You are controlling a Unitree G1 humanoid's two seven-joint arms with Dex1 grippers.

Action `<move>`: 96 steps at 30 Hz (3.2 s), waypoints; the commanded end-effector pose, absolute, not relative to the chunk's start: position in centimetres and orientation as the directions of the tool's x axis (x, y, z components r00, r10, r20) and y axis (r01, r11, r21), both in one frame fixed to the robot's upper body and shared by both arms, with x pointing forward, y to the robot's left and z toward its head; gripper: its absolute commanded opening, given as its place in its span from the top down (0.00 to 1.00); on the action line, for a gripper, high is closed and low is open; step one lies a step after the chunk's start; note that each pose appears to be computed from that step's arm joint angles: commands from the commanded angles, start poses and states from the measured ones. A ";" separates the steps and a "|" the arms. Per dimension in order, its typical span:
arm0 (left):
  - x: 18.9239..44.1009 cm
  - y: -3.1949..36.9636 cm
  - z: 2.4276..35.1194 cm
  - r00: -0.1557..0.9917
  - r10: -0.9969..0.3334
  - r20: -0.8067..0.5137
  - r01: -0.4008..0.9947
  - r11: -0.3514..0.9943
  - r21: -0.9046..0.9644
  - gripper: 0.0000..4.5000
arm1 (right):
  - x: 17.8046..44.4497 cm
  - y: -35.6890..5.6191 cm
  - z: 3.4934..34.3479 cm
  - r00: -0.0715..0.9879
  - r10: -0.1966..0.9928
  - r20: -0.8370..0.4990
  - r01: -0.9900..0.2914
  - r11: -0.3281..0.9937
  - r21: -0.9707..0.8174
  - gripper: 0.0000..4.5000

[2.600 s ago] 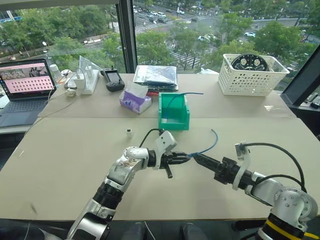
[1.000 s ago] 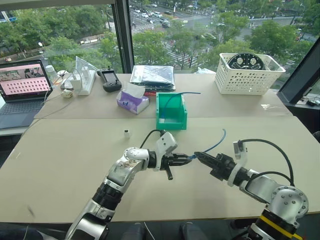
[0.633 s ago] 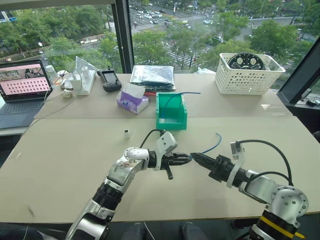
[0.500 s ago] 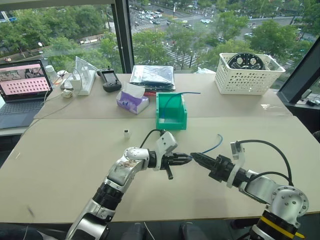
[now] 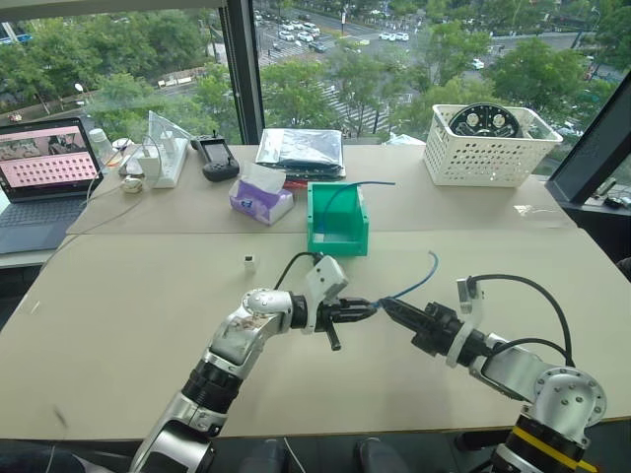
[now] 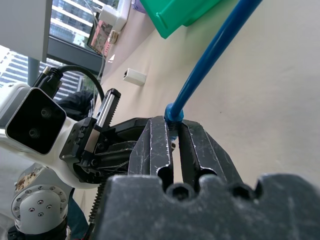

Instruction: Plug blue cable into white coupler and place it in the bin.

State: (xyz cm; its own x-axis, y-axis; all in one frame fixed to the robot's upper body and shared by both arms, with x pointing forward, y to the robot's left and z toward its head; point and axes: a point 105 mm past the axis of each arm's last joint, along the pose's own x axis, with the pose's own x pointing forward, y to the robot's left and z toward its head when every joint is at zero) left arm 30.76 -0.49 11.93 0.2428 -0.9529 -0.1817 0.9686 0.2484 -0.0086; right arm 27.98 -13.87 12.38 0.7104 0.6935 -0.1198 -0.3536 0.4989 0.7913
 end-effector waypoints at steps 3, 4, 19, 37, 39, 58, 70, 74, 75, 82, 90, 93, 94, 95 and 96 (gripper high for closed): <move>31.2 0.1 12.7 0.268 -0.953 -0.138 0.962 0.273 -0.018 0.89 | 27.8 -13.1 14.6 0.681 0.732 -0.014 -0.459 0.442 0.771 0.99; 31.3 1.0 13.2 0.267 -0.957 -0.115 0.961 0.273 -0.039 0.78 | 28.0 -13.2 14.9 0.683 0.731 -0.009 -0.464 0.442 0.767 1.00; 32.0 17.4 12.8 0.681 -0.729 -0.069 0.729 0.684 -0.024 0.01 | 30.5 -13.8 18.0 0.661 0.750 -0.006 -0.543 0.484 0.686 1.00; 37.8 15.9 8.2 0.979 -0.185 -0.089 0.193 0.977 0.086 0.01 | 31.0 -12.4 18.1 0.655 0.756 -0.021 -0.571 0.512 0.642 1.00; 38.2 15.4 8.3 0.979 -0.184 -0.089 0.192 0.976 0.100 0.01 | 30.9 -12.4 18.1 0.659 0.752 -0.020 -0.570 0.516 0.639 1.00; 37.7 8.7 7.7 0.803 -0.558 -0.209 0.557 0.828 -0.067 0.85 | 30.7 -12.8 18.0 0.698 0.716 -0.032 -0.549 0.563 0.618 1.00; 30.9 2.0 10.2 0.323 -0.852 -0.411 0.875 0.434 -0.212 0.85 | 29.4 -9.8 15.8 0.689 0.715 -0.121 -0.545 0.621 0.564 1.00; 30.8 1.9 9.9 0.314 -0.818 -0.482 0.889 0.431 -0.153 0.85 | 29.0 -8.9 15.0 0.681 0.714 -0.160 -0.543 0.639 0.545 1.00; 30.8 1.9 9.9 0.316 -0.817 -0.483 0.889 0.433 -0.151 0.85 | 28.9 -8.9 14.8 0.681 0.713 -0.167 -0.542 0.644 0.540 1.00; 30.5 1.6 9.5 0.309 -0.806 -0.505 0.891 0.431 -0.144 0.85 | 28.7 -8.6 13.6 0.671 0.707 -0.221 -0.524 0.664 0.533 1.00; 30.9 2.3 9.3 0.358 -0.739 -0.571 0.891 0.452 -0.026 0.85 | 28.3 -9.0 12.5 0.656 0.698 -0.288 -0.514 0.692 0.507 1.00; 31.1 2.4 9.3 0.378 -0.716 -0.587 0.889 0.458 0.014 0.85 | 28.1 -9.1 12.3 0.650 0.695 -0.307 -0.514 0.700 0.496 1.00; 31.2 2.4 9.3 0.384 -0.709 -0.591 0.888 0.460 0.025 0.85 | 28.1 -9.1 12.2 0.648 0.694 -0.313 -0.513 0.702 0.495 1.00; 31.2 2.4 9.3 0.389 -0.705 -0.593 0.887 0.461 0.034 0.85 | 28.0 -9.1 12.1 0.645 0.694 -0.320 -0.512 0.703 0.493 1.00; 31.2 2.4 9.3 0.394 -0.699 -0.597 0.886 0.462 0.044 0.85 | 27.9 -9.1 11.9 0.640 0.693 -0.330 -0.513 0.706 0.489 1.00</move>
State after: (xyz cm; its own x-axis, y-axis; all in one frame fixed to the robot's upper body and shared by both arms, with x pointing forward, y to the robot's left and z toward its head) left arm 30.61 1.87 9.19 0.3462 -0.7382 -0.5790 0.9007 0.4342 -0.0150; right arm 28.51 -9.24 12.09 0.6563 0.6895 -0.3065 -0.4969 0.7006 0.5120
